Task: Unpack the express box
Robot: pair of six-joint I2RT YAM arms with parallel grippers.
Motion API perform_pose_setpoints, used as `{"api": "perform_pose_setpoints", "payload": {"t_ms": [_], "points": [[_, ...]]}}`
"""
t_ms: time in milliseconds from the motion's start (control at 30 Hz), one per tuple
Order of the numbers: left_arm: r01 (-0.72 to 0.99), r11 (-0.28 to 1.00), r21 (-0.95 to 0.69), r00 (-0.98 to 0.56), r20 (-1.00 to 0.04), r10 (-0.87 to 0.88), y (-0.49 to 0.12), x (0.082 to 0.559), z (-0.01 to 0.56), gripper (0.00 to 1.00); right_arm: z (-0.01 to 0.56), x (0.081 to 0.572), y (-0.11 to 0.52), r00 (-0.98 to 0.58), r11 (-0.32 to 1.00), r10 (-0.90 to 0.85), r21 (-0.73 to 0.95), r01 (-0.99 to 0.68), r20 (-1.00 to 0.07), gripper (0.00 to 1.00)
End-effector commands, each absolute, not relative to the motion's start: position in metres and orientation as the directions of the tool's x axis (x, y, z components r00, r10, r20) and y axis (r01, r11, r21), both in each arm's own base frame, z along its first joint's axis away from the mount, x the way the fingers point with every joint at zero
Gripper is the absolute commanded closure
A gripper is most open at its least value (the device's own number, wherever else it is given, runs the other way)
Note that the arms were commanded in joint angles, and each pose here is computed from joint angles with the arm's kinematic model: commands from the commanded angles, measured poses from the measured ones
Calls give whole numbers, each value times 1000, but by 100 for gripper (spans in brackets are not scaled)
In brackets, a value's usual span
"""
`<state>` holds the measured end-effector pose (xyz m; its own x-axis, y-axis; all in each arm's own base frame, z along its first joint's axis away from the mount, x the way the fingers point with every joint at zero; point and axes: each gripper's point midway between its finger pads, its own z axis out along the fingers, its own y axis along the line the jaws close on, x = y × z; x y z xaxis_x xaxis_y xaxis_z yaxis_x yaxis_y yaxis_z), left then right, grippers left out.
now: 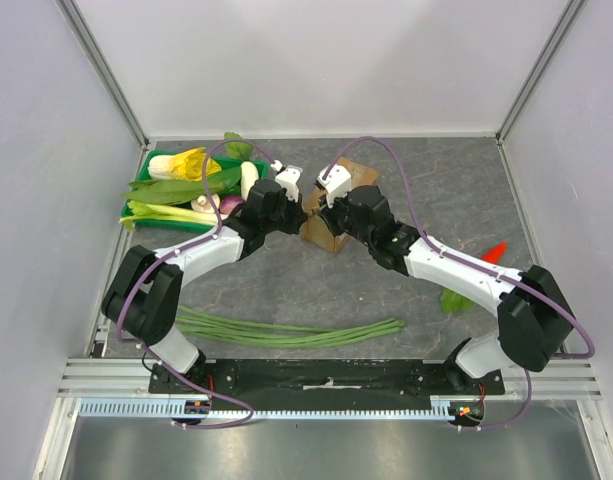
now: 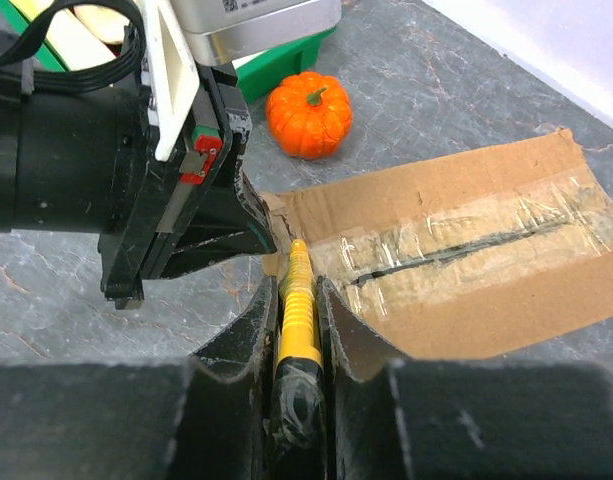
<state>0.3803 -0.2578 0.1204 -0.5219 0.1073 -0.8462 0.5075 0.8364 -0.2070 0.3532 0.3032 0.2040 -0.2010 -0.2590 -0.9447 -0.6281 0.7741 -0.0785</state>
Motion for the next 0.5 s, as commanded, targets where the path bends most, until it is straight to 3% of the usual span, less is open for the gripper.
{"api": "perform_pose_setpoints", "payload": {"t_ms": [0, 467], "points": [[501, 850, -166, -507, -852, 132, -253, 387, 119, 98, 206, 353, 282, -136, 777, -332, -189, -600, -934, 100], [471, 870, -142, -520, -842, 144, -248, 393, 112, 98, 195, 332, 258, -103, 744, -406, -263, -615, -908, 100]]}}
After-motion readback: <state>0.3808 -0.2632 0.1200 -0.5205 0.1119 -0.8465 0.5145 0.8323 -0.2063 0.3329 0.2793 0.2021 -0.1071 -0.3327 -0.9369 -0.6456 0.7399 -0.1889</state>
